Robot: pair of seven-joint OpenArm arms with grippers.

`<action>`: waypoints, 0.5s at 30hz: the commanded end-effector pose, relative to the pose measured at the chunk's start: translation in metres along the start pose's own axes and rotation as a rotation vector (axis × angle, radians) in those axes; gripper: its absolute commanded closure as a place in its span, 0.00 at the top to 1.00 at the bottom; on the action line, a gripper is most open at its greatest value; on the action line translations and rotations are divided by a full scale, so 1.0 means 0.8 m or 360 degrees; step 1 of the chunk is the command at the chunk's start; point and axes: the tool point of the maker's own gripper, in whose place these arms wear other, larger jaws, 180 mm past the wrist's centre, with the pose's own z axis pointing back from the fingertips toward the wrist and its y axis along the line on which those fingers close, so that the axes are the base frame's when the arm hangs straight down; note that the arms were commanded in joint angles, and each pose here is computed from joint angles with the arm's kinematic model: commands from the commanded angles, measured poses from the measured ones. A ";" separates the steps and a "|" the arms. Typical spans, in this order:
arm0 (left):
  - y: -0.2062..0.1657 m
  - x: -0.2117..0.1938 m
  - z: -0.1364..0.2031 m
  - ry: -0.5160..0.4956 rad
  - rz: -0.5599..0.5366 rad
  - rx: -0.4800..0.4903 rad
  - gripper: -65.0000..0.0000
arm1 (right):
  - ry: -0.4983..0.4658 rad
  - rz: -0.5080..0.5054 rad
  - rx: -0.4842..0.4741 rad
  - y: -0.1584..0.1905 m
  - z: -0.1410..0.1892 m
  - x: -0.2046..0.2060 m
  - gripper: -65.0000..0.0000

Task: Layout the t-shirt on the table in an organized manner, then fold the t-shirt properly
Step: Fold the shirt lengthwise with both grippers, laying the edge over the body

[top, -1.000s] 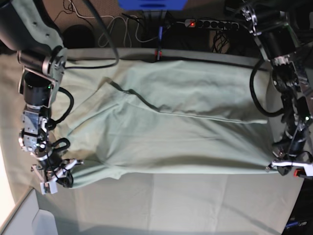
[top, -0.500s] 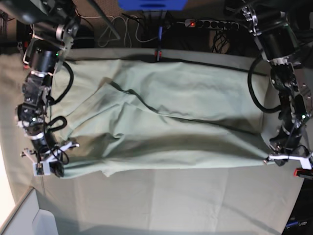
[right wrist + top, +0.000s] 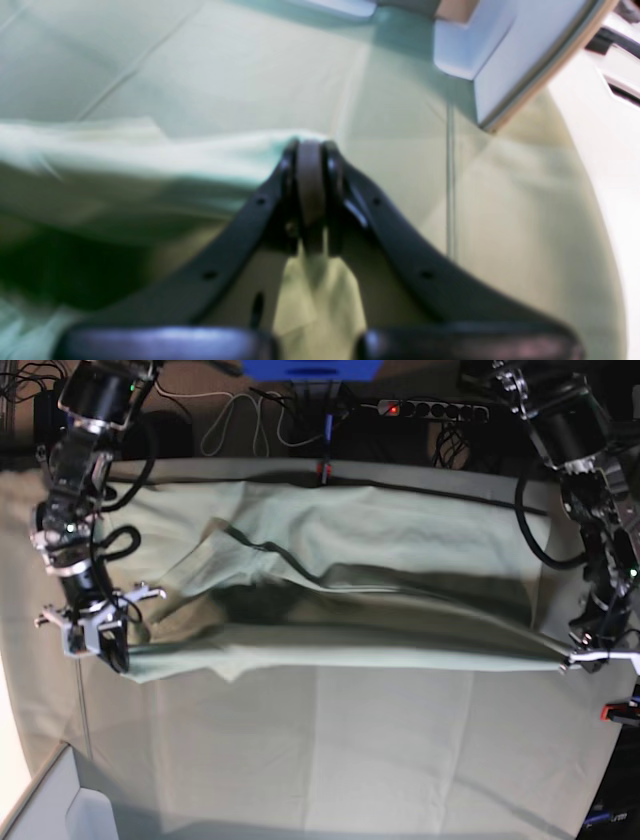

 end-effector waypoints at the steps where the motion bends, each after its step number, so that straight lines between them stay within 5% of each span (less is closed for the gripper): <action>1: -0.003 0.025 0.002 -0.0095 -0.0015 -0.0013 0.00 | -0.0099 0.0007 0.0004 -0.004 0.003 0.021 0.00; 9: 0.013 0.009 0.017 -0.0065 -0.0042 0.0020 0.00 | -0.0024 -0.0068 -0.0058 -0.016 0.047 -0.012 0.00; 15: 0.023 -0.006 0.021 -0.0024 -0.0052 0.0043 0.00 | 0.0052 -0.0151 -0.0037 0.014 0.086 -0.037 0.00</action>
